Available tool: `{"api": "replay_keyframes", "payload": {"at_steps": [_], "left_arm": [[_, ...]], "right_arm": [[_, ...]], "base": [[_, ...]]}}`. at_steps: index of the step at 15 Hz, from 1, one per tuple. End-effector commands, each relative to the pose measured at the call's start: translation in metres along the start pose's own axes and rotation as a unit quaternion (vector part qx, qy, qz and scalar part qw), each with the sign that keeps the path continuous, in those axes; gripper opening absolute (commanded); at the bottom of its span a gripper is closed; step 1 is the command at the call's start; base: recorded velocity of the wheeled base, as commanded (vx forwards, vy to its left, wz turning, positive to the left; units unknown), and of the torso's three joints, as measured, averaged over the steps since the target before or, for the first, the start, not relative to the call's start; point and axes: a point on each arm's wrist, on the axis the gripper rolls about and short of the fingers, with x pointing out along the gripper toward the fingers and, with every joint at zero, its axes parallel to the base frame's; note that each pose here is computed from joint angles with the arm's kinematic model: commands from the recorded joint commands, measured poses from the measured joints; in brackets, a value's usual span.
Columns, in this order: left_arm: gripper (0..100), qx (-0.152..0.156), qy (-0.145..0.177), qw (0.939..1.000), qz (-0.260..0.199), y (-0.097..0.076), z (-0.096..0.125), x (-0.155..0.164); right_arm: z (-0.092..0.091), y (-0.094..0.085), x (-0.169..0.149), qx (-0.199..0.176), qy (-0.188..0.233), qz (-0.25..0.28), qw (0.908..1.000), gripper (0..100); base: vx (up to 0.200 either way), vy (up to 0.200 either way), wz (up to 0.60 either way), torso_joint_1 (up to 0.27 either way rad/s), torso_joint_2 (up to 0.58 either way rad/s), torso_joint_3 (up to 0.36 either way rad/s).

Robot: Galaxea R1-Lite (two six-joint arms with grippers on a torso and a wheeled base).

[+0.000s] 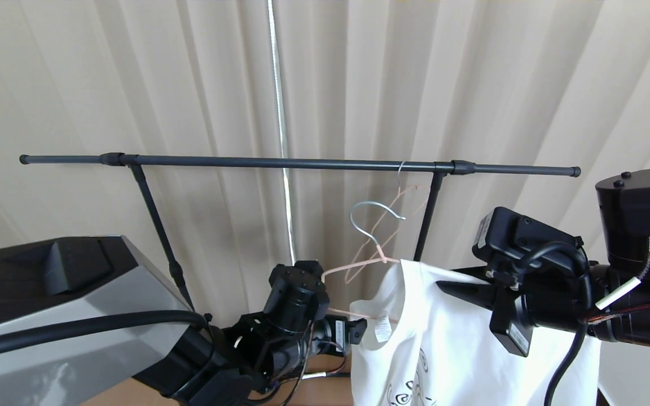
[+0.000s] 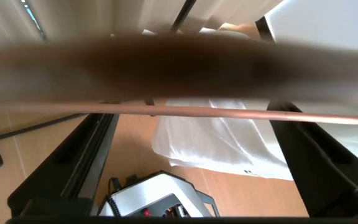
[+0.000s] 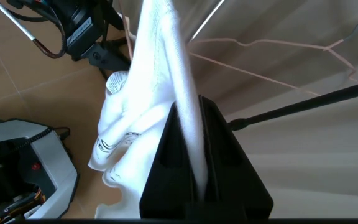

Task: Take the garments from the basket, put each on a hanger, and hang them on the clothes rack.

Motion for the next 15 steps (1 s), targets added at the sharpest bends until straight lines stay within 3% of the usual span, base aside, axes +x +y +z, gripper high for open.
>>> {"api": "replay_keyframes", "payload": {"at_steps": [1,4,9,15], "left_arm": [[100,0.001,-0.001,1.0000,0.002,0.000,-0.001,0.000],[100,0.000,-0.032,0.9988,0.036,0.001,0.006,-0.011],[100,-0.004,-0.074,0.9972,0.010,-0.002,0.015,-0.052],[100,0.004,-0.099,0.9950,-0.008,-0.001,0.008,-0.064]], "right_arm": [[0.000,0.000,0.002,0.000,0.001,0.000,1.0000,0],[0.000,-0.001,0.004,0.001,0.004,0.000,1.0000,0],[-0.003,-0.011,0.004,0.013,0.007,-0.014,0.9998,0],[-0.003,-0.011,0.003,0.013,0.005,-0.014,0.9998,0]], "base": [[0.000,0.000,0.00,0.000,0.00,0.000],[0.000,0.000,0.00,0.000,0.00,0.000],[0.000,0.000,0.00,0.000,0.00,0.000],[0.000,0.000,0.00,0.000,0.00,0.000]]}}
